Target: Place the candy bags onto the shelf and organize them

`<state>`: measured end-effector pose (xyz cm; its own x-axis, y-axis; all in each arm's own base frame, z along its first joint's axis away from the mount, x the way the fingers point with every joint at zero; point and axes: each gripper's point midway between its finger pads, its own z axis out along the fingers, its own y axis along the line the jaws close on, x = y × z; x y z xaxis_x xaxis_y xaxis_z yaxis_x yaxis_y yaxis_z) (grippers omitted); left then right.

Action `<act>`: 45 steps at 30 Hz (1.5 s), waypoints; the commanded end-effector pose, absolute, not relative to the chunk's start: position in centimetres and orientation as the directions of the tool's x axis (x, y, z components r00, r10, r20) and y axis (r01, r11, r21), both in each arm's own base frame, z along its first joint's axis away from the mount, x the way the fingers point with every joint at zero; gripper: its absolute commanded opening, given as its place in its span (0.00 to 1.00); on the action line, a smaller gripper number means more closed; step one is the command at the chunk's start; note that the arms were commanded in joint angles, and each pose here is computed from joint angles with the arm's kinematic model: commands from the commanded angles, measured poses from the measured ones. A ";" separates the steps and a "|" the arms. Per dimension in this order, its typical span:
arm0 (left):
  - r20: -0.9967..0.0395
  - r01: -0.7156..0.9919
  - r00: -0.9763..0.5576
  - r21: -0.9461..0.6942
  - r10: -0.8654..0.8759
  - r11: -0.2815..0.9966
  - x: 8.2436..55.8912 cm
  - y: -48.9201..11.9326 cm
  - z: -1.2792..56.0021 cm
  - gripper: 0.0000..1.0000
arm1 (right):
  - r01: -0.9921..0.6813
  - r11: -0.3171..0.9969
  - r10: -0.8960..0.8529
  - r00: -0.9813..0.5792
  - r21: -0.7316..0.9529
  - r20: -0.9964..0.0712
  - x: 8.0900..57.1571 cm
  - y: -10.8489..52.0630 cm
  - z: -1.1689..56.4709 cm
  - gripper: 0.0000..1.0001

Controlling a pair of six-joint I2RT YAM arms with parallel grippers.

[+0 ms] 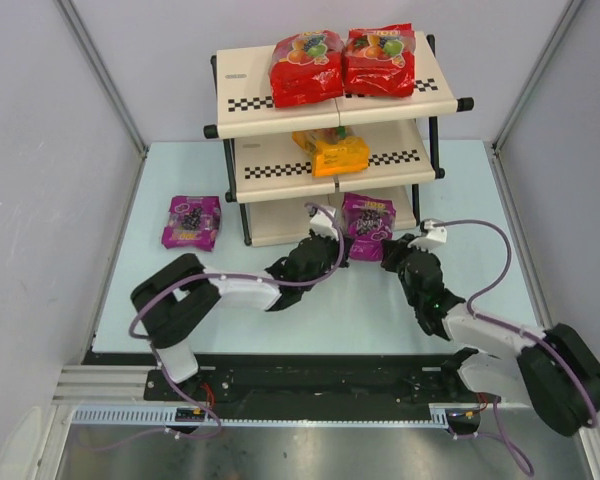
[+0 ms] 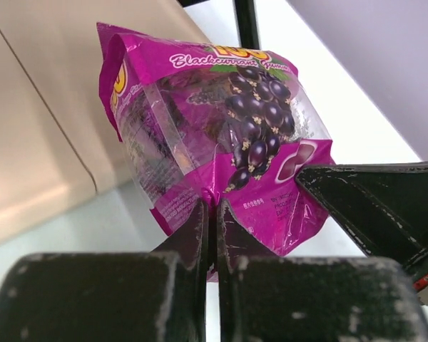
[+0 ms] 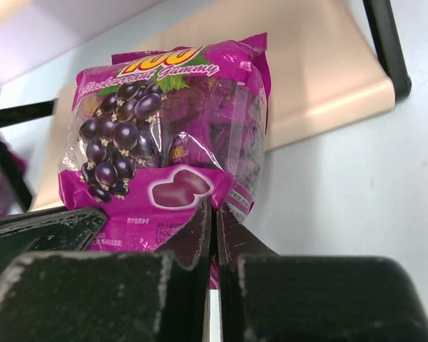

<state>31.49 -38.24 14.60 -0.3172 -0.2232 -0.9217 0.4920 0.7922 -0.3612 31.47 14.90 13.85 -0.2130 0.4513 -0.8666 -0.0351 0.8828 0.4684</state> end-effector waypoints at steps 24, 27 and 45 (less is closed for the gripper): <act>-0.927 0.419 -0.224 -0.371 -0.302 0.828 44.0 -39.0 16.1 0.12 | -0.254 0.866 0.398 -0.168 0.430 -0.902 46.7 17.9 16.0 0.18; -0.927 0.407 -0.222 -0.369 -0.302 0.836 43.6 -38.1 16.1 0.51 | -0.236 0.870 0.396 -0.188 0.433 -0.899 46.3 17.5 16.1 0.38; -0.855 0.308 -0.295 -0.508 -0.427 0.805 29.5 -27.8 16.1 1.00 | -0.173 0.871 0.416 -0.237 0.459 -0.878 32.5 16.3 15.6 0.53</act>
